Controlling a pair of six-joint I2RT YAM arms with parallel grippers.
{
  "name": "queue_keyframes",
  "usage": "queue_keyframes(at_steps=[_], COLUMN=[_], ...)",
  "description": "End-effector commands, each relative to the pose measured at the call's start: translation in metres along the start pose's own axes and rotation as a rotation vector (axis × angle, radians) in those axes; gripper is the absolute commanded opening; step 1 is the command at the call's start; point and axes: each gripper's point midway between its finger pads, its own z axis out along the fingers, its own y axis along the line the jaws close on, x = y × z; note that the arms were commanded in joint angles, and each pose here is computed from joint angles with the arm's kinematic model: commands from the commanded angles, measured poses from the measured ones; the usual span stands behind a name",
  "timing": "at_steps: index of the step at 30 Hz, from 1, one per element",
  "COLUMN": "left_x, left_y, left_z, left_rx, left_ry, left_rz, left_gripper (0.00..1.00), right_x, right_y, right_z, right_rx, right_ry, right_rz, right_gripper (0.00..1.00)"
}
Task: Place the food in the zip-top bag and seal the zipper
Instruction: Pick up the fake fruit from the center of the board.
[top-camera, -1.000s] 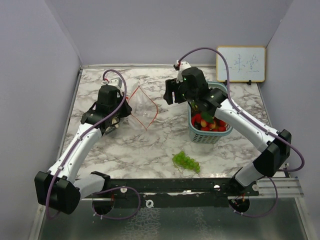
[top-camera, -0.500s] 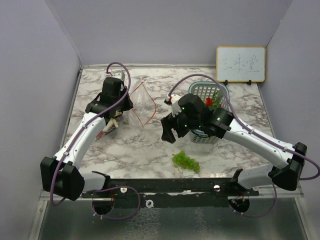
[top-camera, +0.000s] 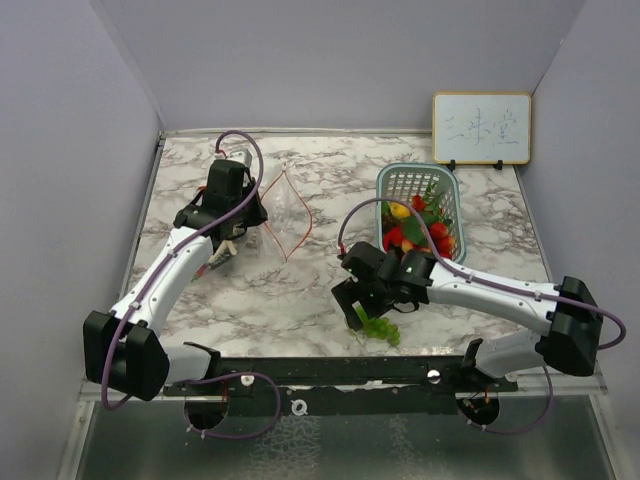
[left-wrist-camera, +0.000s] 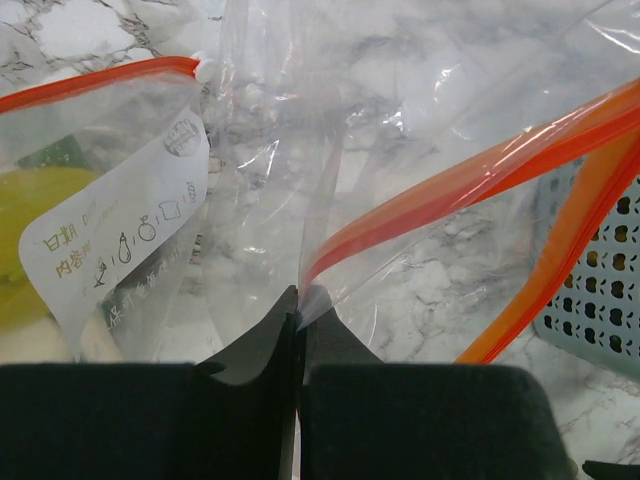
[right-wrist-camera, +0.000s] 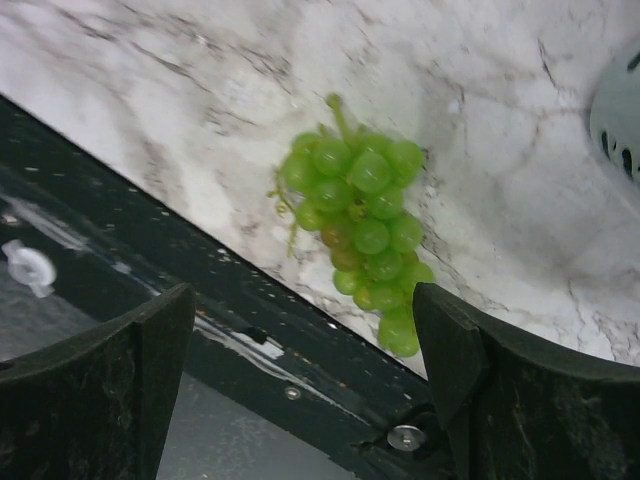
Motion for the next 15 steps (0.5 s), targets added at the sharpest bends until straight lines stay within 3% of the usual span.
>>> queue_keyframes(at_steps=[1, 10, 15], left_x=[-0.002, 0.001, 0.0], left_y=[-0.007, -0.006, -0.007], left_z=[-0.007, -0.011, -0.013], left_rx=[0.048, 0.056, 0.059], left_ry=[-0.023, -0.028, -0.027], left_rz=[-0.013, -0.008, -0.008], left_gripper=[0.0, 0.0, 0.0], right_x=[0.015, 0.045, 0.046], right_y=[-0.023, -0.031, -0.027], right_z=[0.024, 0.066, 0.078], right_rx=[0.12, 0.124, 0.071], right_ry=[0.042, 0.122, 0.111], right_rz=[0.024, 0.01, 0.023], right_gripper=[0.95, 0.97, 0.92])
